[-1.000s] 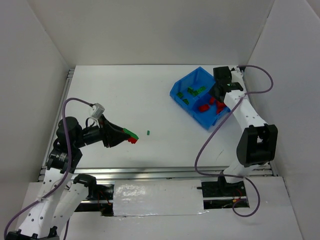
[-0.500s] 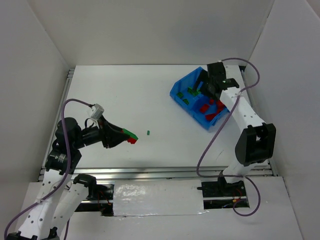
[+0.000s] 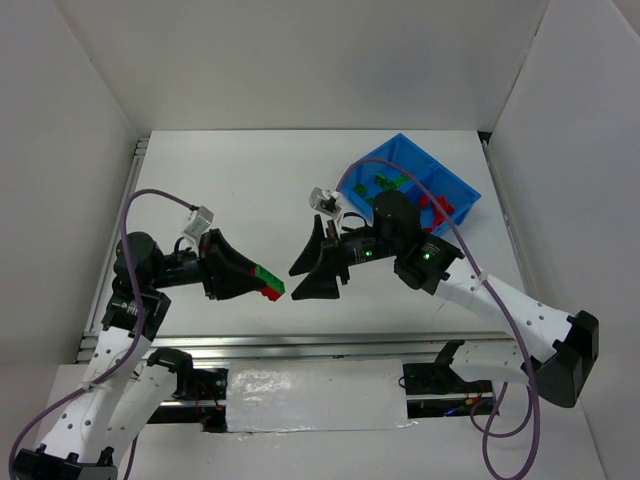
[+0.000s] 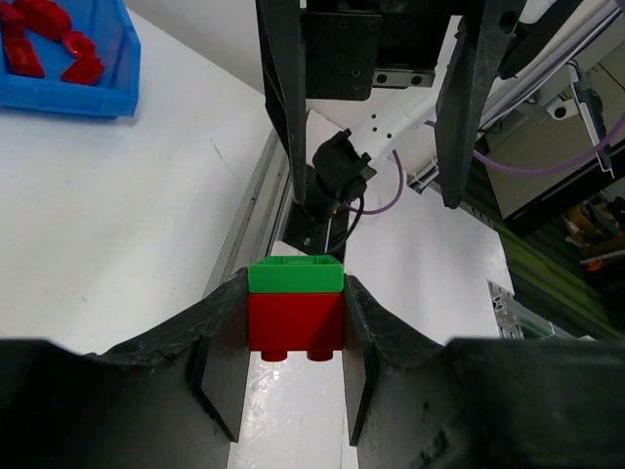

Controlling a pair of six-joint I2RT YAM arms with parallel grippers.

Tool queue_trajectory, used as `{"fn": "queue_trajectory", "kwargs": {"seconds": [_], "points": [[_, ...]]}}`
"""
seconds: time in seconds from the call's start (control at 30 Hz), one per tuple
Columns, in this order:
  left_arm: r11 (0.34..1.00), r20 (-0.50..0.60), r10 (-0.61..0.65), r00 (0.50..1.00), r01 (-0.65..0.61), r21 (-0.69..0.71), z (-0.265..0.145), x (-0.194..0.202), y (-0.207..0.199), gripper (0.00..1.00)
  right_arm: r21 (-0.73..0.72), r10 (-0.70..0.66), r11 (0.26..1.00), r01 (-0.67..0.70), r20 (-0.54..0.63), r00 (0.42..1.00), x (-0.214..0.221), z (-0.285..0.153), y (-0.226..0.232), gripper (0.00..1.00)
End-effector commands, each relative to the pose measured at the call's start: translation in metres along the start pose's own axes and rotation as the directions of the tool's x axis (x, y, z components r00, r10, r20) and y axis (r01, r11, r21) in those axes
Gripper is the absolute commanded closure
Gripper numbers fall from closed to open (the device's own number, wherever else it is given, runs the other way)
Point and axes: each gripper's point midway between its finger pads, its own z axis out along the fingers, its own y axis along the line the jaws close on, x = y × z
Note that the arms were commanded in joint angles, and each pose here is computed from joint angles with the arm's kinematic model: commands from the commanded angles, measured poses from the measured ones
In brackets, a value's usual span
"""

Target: Sort the legos into containers by color

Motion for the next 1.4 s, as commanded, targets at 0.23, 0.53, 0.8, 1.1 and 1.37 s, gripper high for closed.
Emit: {"fn": "queue_trajectory", "kwargs": {"seconds": [0.23,0.53,0.8,1.1,1.37], "points": [[0.994,-0.002,0.070,0.998,-0.070,0.084,-0.001,-0.006,-0.019,1.00,-0.061,-0.098,0.993,0.100,0.038,0.994,-0.022,0.033,0.003,0.25],[0.995,-0.002,0.072,0.997,-0.071,0.071,-0.001,-0.006,-0.017,1.00,-0.096,-0.112,0.989,0.114,0.021,0.993,-0.023,0.045,0.005,0.46],[0.996,-0.001,0.067,0.998,-0.067,0.055,0.000,-0.007,-0.014,1.00,-0.118,-0.106,0.988,0.103,-0.020,0.994,-0.010,0.052,0.006,0.47],[0.997,0.003,0.062,0.998,-0.062,0.034,0.000,-0.008,-0.011,1.00,-0.119,-0.112,0.987,0.104,-0.064,0.992,0.005,0.051,-0.001,0.82],[0.997,-0.005,0.062,0.998,-0.062,0.046,0.000,-0.006,-0.012,1.00,-0.091,-0.124,0.988,0.126,0.019,0.992,-0.008,0.023,-0.011,1.00]]}}
